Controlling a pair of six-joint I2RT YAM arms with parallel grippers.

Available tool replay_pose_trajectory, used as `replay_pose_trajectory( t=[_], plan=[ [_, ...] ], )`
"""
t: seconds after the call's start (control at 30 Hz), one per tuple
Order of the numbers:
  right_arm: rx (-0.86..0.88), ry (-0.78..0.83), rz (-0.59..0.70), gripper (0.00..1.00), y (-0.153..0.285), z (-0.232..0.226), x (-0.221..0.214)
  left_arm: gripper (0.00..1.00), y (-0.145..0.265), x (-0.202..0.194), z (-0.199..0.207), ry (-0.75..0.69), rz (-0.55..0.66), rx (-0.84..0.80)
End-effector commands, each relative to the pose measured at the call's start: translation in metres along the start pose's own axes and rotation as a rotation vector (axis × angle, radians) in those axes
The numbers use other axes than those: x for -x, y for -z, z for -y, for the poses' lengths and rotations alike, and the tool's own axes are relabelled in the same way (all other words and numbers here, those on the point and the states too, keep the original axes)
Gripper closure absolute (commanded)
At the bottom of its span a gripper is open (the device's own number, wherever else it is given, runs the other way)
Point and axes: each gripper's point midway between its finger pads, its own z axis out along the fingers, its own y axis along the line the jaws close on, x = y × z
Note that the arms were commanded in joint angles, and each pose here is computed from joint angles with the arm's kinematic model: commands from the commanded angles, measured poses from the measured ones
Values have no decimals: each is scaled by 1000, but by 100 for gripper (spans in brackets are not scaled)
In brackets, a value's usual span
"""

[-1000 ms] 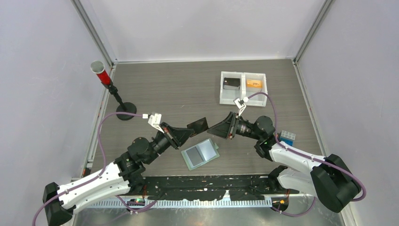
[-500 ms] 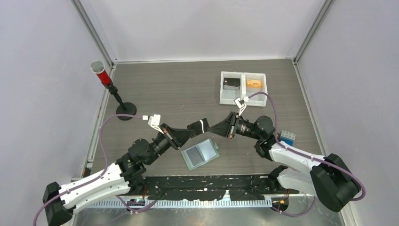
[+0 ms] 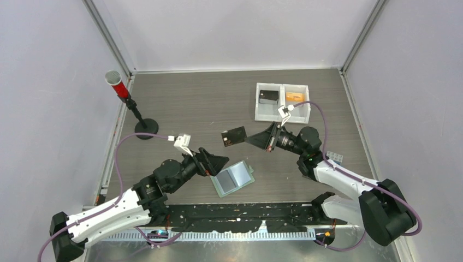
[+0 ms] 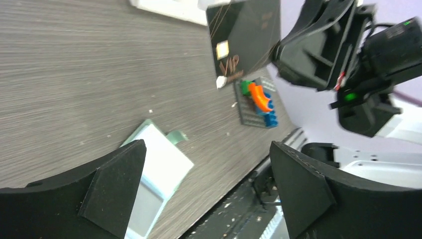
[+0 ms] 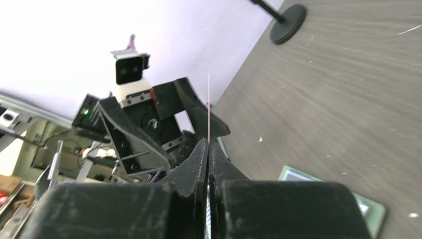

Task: Take the credit cards out of the card holder
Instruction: Place the credit card in the storage box.

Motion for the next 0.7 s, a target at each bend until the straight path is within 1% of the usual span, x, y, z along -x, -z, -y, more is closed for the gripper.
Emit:
replay_pose_trajectory(
  t=[0.0,0.03,0.07,0.1,0.13,0.17,0.2,0.3,0.37,0.5,0.67],
  plan=[
    [-53,59,44,95,1,9,40,1,8,8,-15,-112,-37,127],
    [-97,59,50,95,6,21,46,1,9,10,-14,-142,-45,133],
    [-110,70,58,95,5,22,56,1,12,8,-19,-183,-76,160],
    [-166,72,61,95,11,36,62,1,14,10,-20,-223,-91,176],
    [-185,88,68,95,10,39,73,1,16,13,-22,-264,-107,192],
    [-251,80,56,95,15,57,77,1,19,15,-25,-323,-127,211],
    [-264,130,65,95,14,56,91,1,21,18,-25,-366,-139,224],
    [-388,126,77,95,23,82,119,1,28,29,-35,-478,-176,305],
    [-474,137,105,95,32,98,138,1,33,41,-37,-537,-186,347],
    [-641,154,135,95,49,132,165,1,38,52,-44,-629,-229,408],
    [-770,146,161,95,66,170,191,1,38,47,-55,-705,-277,414]
  ],
)
